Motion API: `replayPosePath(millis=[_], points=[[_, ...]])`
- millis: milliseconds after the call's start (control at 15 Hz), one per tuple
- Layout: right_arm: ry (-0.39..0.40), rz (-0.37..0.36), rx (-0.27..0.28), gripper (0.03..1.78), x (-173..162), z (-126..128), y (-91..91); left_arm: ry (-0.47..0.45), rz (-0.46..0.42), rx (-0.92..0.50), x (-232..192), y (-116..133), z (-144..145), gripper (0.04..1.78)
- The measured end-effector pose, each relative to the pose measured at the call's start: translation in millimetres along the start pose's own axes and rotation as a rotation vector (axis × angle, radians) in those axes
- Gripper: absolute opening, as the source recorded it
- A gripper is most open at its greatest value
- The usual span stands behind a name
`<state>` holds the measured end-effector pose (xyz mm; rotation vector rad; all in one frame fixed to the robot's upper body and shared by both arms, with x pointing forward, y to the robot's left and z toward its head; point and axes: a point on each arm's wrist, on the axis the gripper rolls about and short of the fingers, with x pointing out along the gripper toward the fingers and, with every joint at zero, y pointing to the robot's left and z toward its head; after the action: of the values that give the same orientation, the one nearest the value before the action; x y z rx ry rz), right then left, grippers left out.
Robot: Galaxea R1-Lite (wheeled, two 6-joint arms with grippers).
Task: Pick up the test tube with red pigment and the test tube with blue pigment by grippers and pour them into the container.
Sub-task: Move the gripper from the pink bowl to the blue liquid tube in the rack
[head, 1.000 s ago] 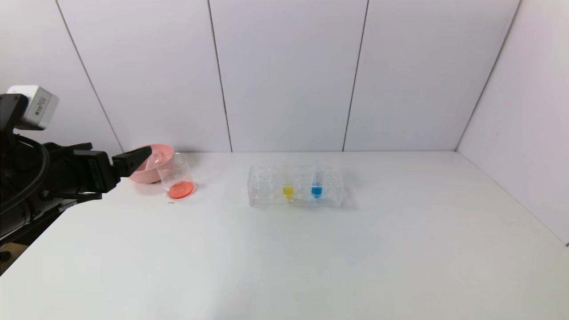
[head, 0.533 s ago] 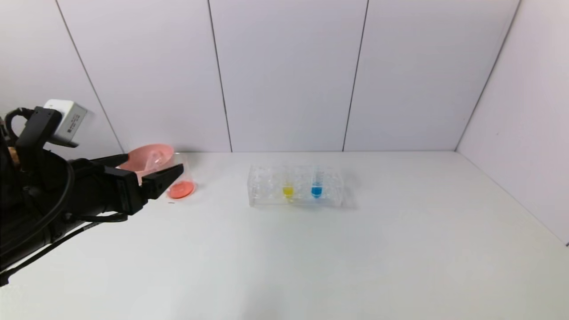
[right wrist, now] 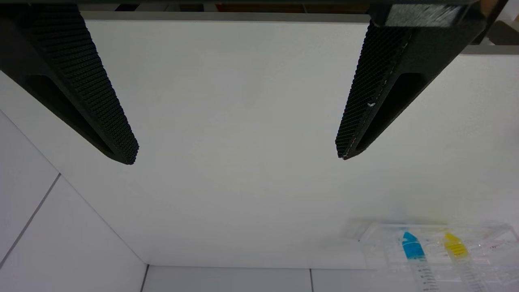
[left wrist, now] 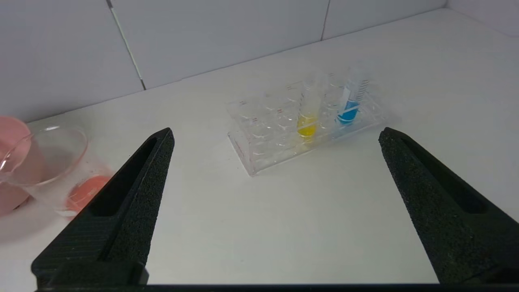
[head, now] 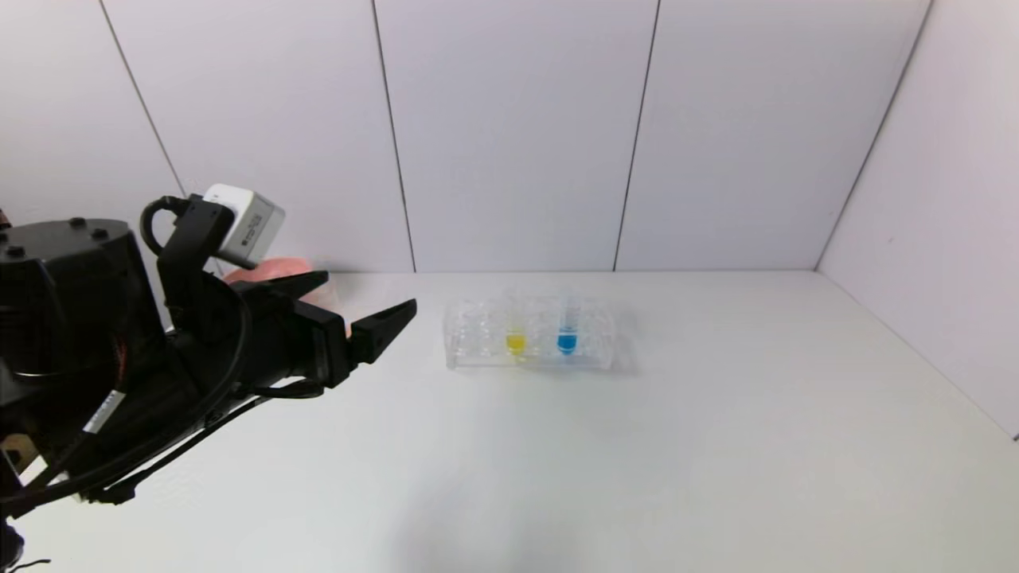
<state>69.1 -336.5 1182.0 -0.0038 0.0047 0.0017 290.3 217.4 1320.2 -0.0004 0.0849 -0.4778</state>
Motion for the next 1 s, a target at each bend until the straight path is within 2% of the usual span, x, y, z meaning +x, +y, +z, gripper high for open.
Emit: replayPosePath(millis=[333, 467, 800, 1000], points=[[0.0, -0.001, 0.0, 1.77, 0, 0, 0.0, -0.026, -0.102, 0.001, 30, -26, -11, 1.76], [0.0, 0.0, 0.0, 1.77, 0, 0, 0.0, -0.009, -0.136, -0.001, 42, -37, -16, 1.76], [0.0, -0.001, 0.0, 1.77, 0, 0, 0.0, 0.011, -0.182, 0.003, 66, -58, -30, 1.76], [0.0, 0.0, 0.0, 1.78, 0, 0, 0.0, 0.021, -0.182, 0.009, 82, -71, -40, 1.76]])
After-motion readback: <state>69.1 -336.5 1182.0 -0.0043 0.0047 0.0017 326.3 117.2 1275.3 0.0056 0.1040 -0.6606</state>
